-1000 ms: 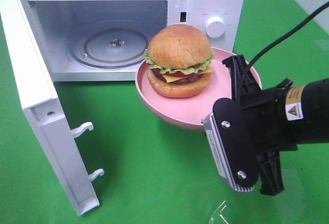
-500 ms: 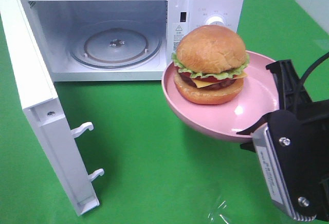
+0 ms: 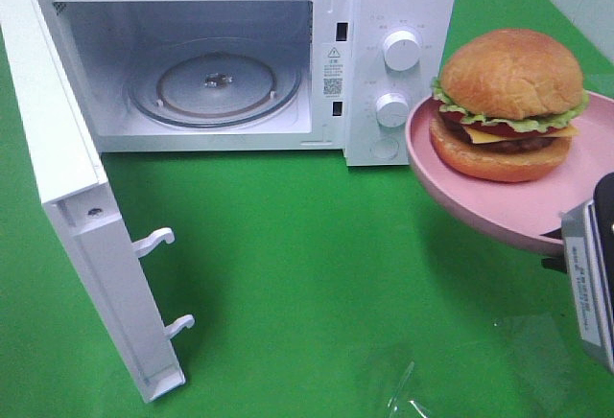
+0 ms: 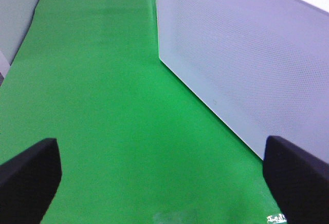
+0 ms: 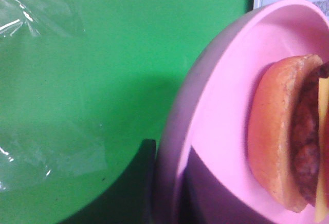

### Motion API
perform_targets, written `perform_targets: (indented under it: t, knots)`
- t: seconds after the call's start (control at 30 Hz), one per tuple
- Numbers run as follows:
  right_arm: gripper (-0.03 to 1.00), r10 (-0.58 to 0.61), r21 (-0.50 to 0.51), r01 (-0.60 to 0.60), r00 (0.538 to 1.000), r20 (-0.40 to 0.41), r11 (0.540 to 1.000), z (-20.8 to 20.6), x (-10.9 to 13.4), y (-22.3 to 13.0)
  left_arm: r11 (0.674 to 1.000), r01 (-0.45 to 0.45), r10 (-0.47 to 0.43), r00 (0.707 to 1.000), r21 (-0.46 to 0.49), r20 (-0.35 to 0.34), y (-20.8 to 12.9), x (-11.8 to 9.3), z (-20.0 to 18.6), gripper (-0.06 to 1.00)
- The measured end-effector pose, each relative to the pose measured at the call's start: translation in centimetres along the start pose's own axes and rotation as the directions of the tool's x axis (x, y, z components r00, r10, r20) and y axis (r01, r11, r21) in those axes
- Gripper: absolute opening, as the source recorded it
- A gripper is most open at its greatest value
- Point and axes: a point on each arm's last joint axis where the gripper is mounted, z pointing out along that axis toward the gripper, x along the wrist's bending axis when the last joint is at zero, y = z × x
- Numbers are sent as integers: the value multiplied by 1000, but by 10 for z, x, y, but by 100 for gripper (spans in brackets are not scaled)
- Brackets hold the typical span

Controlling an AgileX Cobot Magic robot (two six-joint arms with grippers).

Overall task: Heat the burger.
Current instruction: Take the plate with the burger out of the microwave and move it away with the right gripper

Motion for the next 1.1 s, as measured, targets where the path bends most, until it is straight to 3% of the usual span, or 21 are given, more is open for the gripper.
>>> perform_targets:
  t: [0.2,0.3,0.37,0.47,0.67,1.1]
  knots:
    - [8,133,139,-134,991,15,981,-1,1,-13,1000,0,0,1000,0,0,0,0,0,99]
    - [8,151,157,-153,988,26,976,-1,0,-15,1000,0,0,1000,0,0,0,0,0,99]
    - [8,254,195,-265,964,79,944,-2,-2,-19,1000,-1,1,1000,0,0,0,0,0,99]
    - [8,291,203,-305,952,97,930,-3,-3,-21,1000,-1,1,1000,0,0,0,0,0,99]
    - [8,437,241,-464,885,159,852,-4,-2,-27,1000,-1,1,1000,0,0,0,0,0,99]
    - [8,541,343,-575,817,199,742,16,10,-34,1000,-1,1,1000,0,0,0,0,0,99]
